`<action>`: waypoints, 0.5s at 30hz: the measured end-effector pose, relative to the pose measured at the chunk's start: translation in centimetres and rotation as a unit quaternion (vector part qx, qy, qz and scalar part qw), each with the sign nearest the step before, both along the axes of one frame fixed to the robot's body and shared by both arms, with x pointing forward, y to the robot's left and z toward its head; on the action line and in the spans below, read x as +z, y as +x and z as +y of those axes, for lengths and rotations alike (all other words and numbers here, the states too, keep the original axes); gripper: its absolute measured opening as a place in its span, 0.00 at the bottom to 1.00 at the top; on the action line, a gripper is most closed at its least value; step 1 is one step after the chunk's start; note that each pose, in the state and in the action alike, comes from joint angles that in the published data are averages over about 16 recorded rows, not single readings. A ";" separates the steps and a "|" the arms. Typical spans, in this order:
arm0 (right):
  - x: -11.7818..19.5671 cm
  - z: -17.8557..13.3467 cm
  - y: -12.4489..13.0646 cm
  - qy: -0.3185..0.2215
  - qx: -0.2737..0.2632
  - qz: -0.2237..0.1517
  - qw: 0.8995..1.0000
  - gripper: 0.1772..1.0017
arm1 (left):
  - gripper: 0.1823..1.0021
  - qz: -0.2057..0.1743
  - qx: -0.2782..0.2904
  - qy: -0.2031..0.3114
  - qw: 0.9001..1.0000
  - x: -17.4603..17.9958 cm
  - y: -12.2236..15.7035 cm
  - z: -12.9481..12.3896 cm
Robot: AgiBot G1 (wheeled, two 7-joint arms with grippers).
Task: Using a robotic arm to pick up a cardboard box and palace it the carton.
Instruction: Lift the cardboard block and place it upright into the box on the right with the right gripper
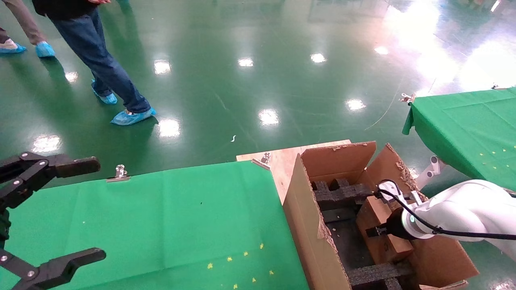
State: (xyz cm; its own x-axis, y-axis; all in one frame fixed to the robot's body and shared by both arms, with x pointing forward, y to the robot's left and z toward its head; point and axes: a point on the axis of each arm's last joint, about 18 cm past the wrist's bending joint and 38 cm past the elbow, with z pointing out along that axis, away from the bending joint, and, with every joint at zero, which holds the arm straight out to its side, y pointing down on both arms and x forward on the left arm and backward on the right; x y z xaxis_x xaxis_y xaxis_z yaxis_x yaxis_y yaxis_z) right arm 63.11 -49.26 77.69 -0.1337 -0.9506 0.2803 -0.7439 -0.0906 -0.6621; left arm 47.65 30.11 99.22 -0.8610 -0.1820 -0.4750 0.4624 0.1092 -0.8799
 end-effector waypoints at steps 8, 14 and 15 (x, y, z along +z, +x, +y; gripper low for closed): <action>0.3 -0.1 0.1 -0.001 0.001 -0.003 1.000 0.17 | 1.00 0.000 0.000 0.000 1.000 0.0 0.0 0.0; 1.0 -0.2 0.2 -0.003 0.000 -0.008 1.000 0.23 | 1.00 0.000 0.000 0.000 1.000 0.0 0.0 0.0; 1.2 -0.3 0.2 -0.004 0.000 -0.009 1.000 0.24 | 1.00 0.000 0.000 0.000 1.000 0.0 0.0 0.0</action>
